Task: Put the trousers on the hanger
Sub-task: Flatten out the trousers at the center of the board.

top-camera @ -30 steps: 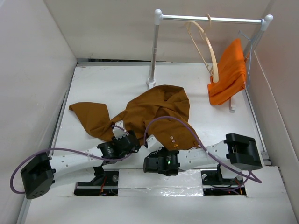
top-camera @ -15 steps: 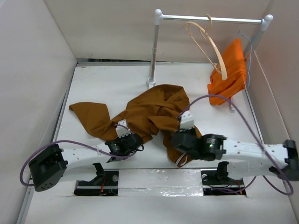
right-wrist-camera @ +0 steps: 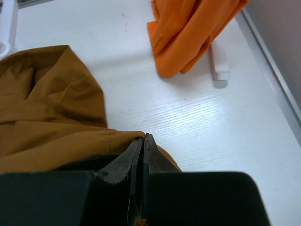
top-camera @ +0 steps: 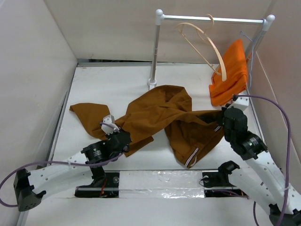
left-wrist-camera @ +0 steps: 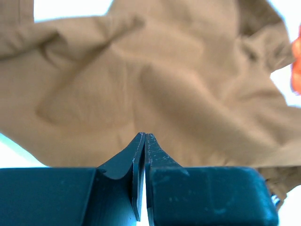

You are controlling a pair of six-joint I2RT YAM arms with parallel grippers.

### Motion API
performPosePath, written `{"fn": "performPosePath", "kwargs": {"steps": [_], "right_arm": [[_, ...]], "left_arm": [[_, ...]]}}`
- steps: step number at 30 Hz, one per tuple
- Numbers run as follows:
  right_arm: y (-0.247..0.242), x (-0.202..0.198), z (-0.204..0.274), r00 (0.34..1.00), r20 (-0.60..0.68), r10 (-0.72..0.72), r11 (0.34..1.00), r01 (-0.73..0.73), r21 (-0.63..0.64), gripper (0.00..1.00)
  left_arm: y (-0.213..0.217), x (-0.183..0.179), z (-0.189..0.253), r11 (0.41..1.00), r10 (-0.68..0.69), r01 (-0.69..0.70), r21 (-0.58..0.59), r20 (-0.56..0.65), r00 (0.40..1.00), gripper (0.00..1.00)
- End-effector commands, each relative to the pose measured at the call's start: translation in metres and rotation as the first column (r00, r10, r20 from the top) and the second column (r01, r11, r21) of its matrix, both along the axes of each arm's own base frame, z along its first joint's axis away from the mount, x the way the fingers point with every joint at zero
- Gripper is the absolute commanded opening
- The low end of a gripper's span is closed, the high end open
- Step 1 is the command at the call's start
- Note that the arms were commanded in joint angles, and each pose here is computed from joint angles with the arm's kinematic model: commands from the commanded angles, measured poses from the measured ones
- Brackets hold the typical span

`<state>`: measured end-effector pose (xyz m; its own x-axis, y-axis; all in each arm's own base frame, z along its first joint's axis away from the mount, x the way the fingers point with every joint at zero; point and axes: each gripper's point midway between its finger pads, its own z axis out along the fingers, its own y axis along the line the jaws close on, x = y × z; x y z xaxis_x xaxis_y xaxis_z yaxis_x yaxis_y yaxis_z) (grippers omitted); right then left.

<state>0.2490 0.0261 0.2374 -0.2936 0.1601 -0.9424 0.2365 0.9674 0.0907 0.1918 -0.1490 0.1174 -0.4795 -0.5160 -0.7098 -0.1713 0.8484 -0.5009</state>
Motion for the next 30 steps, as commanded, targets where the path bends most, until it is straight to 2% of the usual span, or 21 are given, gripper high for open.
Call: {"fn": "performPosePath", "kwargs": {"steps": [1,5,6,8,9,11,12,14,16,17,18,19,20,21,25,28,30], "right_arm": [[-0.008,0.015,0.047,0.992,0.128,0.004,1.0,-0.006,0.013,0.0],[-0.028,0.04,0.036,0.992,0.101,-0.069,0.997,0.065,0.049,0.0],[-0.03,0.047,0.037,0.99,0.112,-0.087,0.995,0.08,0.064,0.0],[-0.038,0.05,0.039,0.984,0.131,-0.124,0.99,0.114,0.083,0.0],[-0.046,0.053,0.048,0.973,0.171,-0.152,0.986,0.136,0.099,0.0],[-0.05,0.052,0.056,0.965,0.214,-0.154,0.986,0.136,0.097,0.0],[-0.058,0.052,0.06,0.959,0.224,-0.171,0.984,0.156,0.087,0.0],[-0.068,0.054,0.058,0.957,0.205,-0.205,0.978,0.194,0.073,0.0],[-0.078,0.052,0.049,0.958,0.169,-0.233,0.972,0.225,0.065,0.0],[-0.077,0.053,0.047,0.96,0.17,-0.221,0.975,0.211,0.073,0.0],[-0.077,0.056,0.043,0.96,0.183,-0.213,0.976,0.201,0.084,0.0],[-0.073,0.057,0.042,0.962,0.195,-0.191,0.979,0.173,0.104,0.0],[-0.071,0.056,0.043,0.963,0.201,-0.181,0.981,0.162,0.107,0.0],[-0.069,0.057,0.041,0.963,0.204,-0.174,0.982,0.153,0.115,0.0],[-0.06,0.056,0.032,0.97,0.2,-0.136,0.984,0.108,0.141,0.0],[-0.058,0.052,0.028,0.973,0.197,-0.124,0.985,0.097,0.142,0.0],[-0.059,0.05,0.023,0.974,0.193,-0.121,0.987,0.098,0.125,0.0]], "left_arm": [[0.016,0.008,0.034,0.998,0.068,-0.069,0.007,0.082,0.994,0.0],[0.005,0.025,0.061,0.998,0.053,-0.056,0.019,0.143,0.988,0.0],[-0.005,0.031,0.083,0.999,0.026,-0.03,0.018,0.18,0.983,0.0],[-0.01,0.042,0.096,0.998,0.033,-0.045,0.053,0.204,0.978,0.0],[-0.02,0.05,0.116,0.999,0.035,-0.041,0.019,0.246,0.969,0.0],[-0.03,0.061,0.115,0.996,-0.026,0.006,0.09,0.229,0.973,0.0],[-0.044,0.061,0.116,0.995,-0.077,0.062,0.074,0.214,0.974,0.0],[-0.055,0.058,0.097,0.994,-0.094,0.083,0.068,0.176,0.98,0.01],[-0.055,0.05,0.061,0.993,-0.103,0.096,0.065,0.112,0.988,0.15],[-0.052,0.045,0.05,0.998,-0.067,0.066,0.012,0.081,0.994,0.26],[-0.041,0.038,0.026,0.999,-0.045,0.044,0.022,0.04,0.998,0.3],[-0.025,0.029,0.01,0.999,0.03,-0.03,-0.022,0.001,1.0,0.4],[-0.021,0.026,0.011,0.995,0.064,-0.065,-0.069,-0.016,0.998,0.44],[0.0,0.018,-0.008,0.992,0.121,-0.123,-0.033,-0.056,0.991,0.46],[0.036,-0.005,-0.032,0.953,0.261,-0.279,-0.117,-0.149,0.954,0.44],[0.047,-0.016,-0.048,0.933,0.293,-0.327,-0.148,-0.215,0.932,0.43],[0.039,-0.024,-0.058,0.941,0.251,-0.3,-0.156,-0.274,0.928,0.43]]}}
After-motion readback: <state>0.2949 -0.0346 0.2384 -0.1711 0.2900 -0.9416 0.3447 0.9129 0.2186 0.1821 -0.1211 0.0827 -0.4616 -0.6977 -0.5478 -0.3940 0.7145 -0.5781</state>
